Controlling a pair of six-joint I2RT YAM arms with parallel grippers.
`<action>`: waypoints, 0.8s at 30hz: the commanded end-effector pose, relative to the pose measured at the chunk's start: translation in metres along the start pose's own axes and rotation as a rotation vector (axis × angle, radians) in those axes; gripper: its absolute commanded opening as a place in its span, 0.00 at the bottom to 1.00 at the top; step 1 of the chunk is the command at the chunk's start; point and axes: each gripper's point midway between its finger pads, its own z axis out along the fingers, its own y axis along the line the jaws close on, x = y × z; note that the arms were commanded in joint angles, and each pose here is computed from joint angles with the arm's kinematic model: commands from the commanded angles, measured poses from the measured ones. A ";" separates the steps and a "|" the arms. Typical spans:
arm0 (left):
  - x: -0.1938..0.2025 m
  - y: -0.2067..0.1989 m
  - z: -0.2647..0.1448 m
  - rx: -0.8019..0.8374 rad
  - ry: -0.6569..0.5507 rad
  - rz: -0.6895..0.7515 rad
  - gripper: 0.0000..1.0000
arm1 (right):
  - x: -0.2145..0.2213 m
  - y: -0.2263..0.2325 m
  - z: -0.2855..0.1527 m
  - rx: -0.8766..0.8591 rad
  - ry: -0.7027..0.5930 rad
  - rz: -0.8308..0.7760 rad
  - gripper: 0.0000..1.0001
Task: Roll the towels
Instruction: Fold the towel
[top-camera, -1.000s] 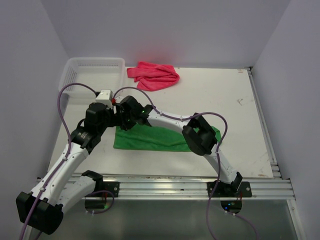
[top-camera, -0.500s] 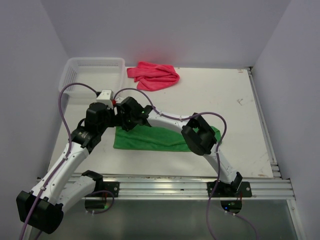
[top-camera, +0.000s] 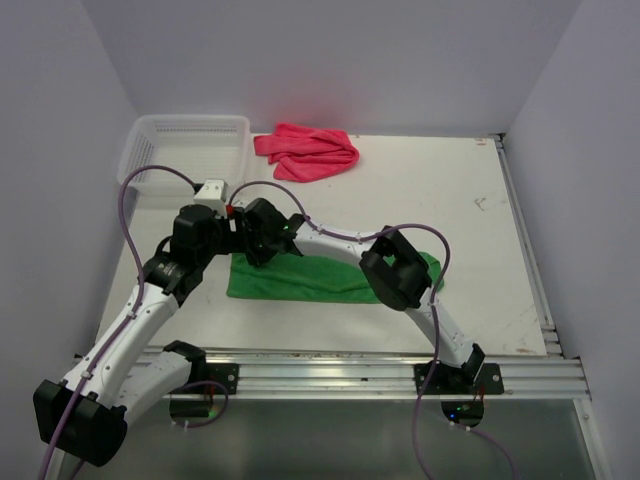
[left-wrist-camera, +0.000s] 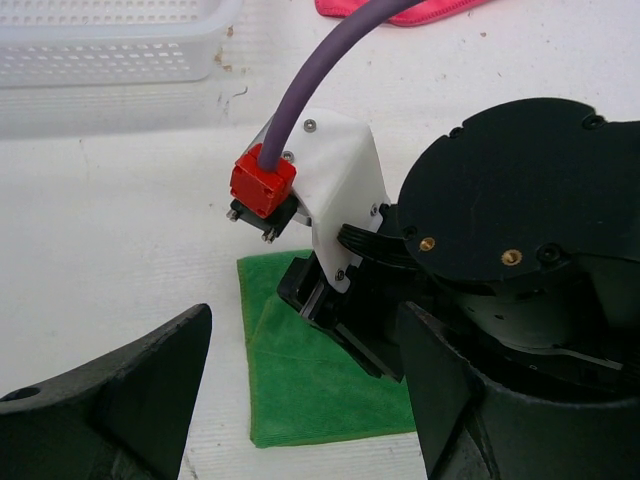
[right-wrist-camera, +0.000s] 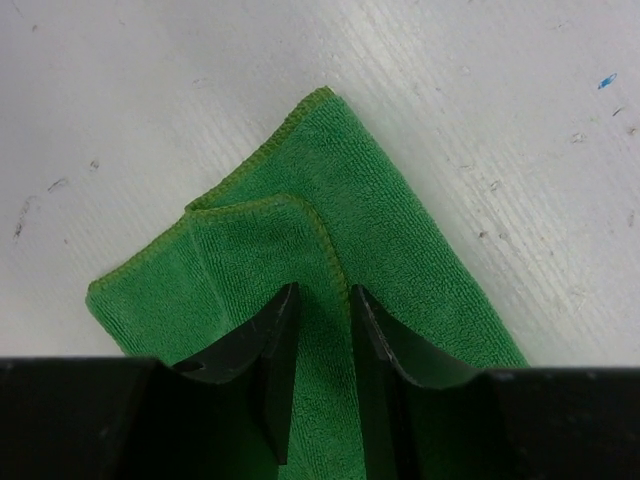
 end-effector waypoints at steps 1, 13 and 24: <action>-0.011 -0.002 0.001 0.017 -0.039 0.011 0.79 | 0.013 -0.001 0.008 0.001 0.030 -0.011 0.30; -0.012 -0.003 0.000 0.019 -0.045 0.010 0.79 | 0.000 0.003 -0.004 -0.006 -0.004 -0.005 0.08; -0.013 -0.002 -0.001 0.018 -0.049 0.010 0.79 | -0.013 0.007 -0.026 0.003 -0.042 0.003 0.10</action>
